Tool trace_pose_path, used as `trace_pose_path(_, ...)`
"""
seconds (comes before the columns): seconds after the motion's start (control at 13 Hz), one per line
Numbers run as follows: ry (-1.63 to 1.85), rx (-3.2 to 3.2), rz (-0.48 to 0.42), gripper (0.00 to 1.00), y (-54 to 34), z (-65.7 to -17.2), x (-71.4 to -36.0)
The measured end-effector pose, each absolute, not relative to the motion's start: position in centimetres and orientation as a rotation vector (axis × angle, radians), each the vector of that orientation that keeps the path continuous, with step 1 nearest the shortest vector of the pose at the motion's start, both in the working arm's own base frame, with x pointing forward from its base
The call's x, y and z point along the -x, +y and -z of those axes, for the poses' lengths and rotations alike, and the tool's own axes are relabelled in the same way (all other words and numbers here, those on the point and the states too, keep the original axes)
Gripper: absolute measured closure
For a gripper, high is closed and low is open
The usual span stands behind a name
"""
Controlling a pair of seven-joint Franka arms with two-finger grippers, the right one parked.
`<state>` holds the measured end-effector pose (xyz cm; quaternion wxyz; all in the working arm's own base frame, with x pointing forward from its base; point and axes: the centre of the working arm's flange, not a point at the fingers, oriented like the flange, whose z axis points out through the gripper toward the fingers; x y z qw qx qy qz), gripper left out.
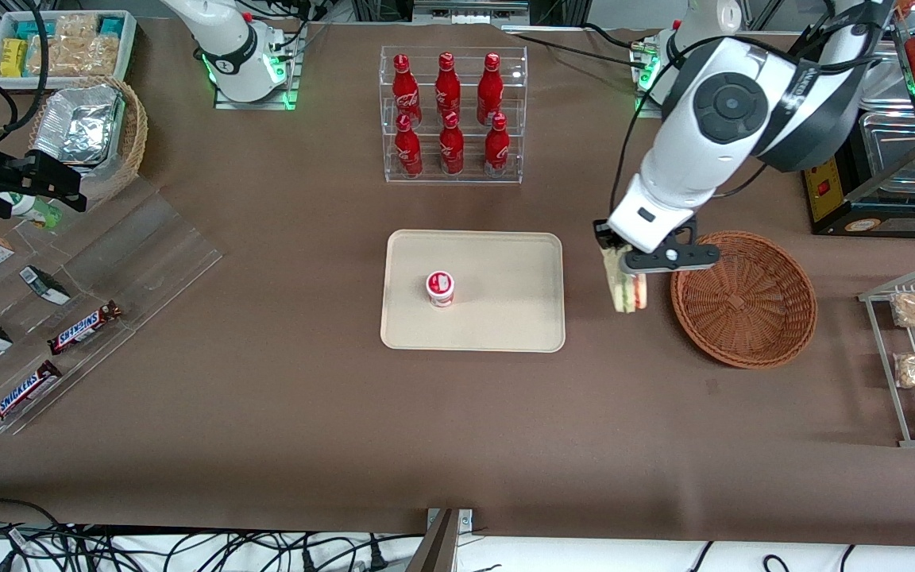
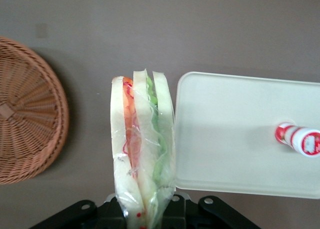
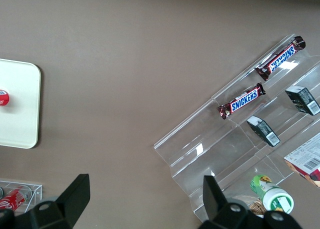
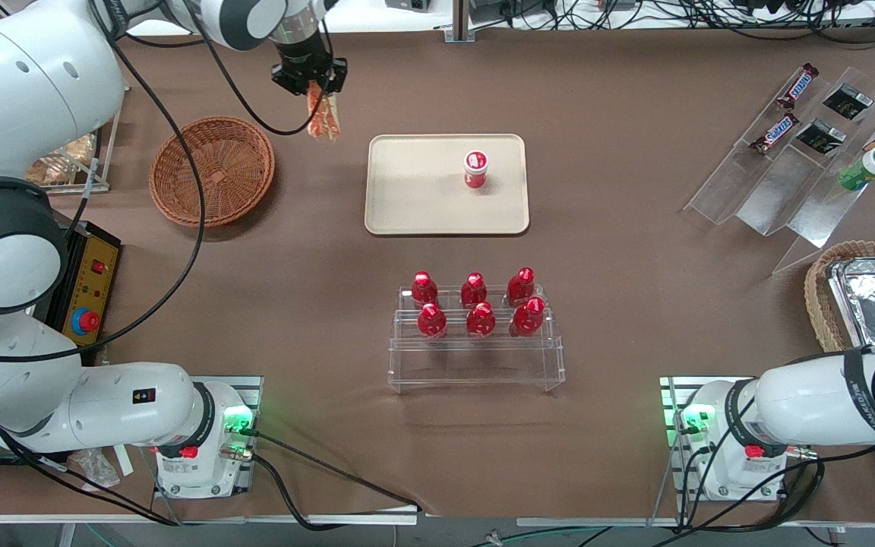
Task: Place sandwich from basket to tray
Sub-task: 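Carry the held sandwich over to the cream tray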
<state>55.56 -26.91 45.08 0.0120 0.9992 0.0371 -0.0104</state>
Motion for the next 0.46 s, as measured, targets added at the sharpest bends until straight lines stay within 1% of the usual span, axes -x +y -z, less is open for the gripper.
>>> trace_pose_path(0.08, 0.084, -3.108, 0.043, 0.82, -28.0, -44.7, -55.5)
trace_pose_path(0.15, 0.06, -3.101, 0.049, 0.78, -29.0, -44.3, -55.5)
trace_pose_path(0.31, 0.019, -3.079, 0.045, 0.77, -30.7, -43.2, -55.6)
trace_pose_path(0.46, -0.056, -3.095, 0.054, 0.77, -32.6, -41.0, -55.1)
